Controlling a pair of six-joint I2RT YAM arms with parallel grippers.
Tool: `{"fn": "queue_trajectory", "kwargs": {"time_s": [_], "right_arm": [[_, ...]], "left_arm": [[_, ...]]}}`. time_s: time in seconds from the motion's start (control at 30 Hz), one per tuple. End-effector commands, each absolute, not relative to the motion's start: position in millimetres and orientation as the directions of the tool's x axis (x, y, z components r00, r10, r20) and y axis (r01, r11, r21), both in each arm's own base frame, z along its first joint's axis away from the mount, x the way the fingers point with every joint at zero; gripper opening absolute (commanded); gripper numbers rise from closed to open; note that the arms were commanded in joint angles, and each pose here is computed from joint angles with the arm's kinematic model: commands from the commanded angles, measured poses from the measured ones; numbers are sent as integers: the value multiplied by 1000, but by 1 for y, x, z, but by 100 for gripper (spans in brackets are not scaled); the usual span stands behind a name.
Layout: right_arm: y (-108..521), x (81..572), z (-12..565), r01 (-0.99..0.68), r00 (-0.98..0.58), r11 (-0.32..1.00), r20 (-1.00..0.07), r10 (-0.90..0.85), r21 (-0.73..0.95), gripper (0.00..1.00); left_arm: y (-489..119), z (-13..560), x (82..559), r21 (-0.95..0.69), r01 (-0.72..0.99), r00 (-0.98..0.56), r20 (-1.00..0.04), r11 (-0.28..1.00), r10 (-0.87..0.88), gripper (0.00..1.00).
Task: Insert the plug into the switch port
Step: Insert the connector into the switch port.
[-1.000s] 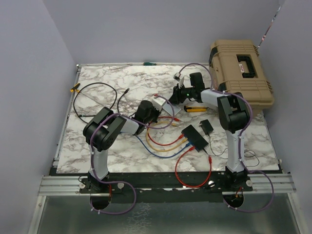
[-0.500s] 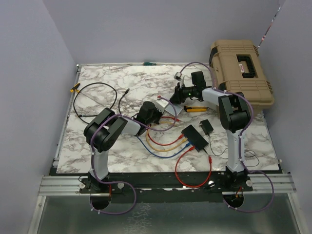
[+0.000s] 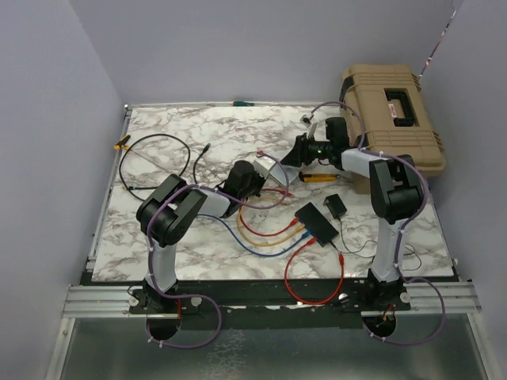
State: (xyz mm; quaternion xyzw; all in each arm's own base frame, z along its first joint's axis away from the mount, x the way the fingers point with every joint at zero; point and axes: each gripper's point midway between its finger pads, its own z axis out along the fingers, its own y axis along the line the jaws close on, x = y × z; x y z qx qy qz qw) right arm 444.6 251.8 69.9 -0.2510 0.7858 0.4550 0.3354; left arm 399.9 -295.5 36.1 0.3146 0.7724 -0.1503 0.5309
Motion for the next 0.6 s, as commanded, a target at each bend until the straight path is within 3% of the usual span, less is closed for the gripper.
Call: {"fn": "queue_trajectory", "kwargs": {"time_s": [0.0,0.1,0.3,0.47,0.57], "right_arm": [[244,456,134,-687,-581,535,-814,0,491,47],[231,457,141,-636,-558,618,-829,47,463,48],[210,440,165,-558,-488,691,-855,176,460,50],[192,417,189,-514,-417,736,-878,234,440,54],[183,399,201,-516,-378,754,-898,227,408,56]], "left_arm": [[-298,57,429,88,629,-219,-933,772,285,0],[-295,48,434,67,637,-260,-919,768,296,0],[-286,32,444,56,627,-327,-887,777,327,14],[-275,37,452,43,577,-353,-888,816,296,42],[-269,56,454,33,536,-347,-902,843,256,53]]}}
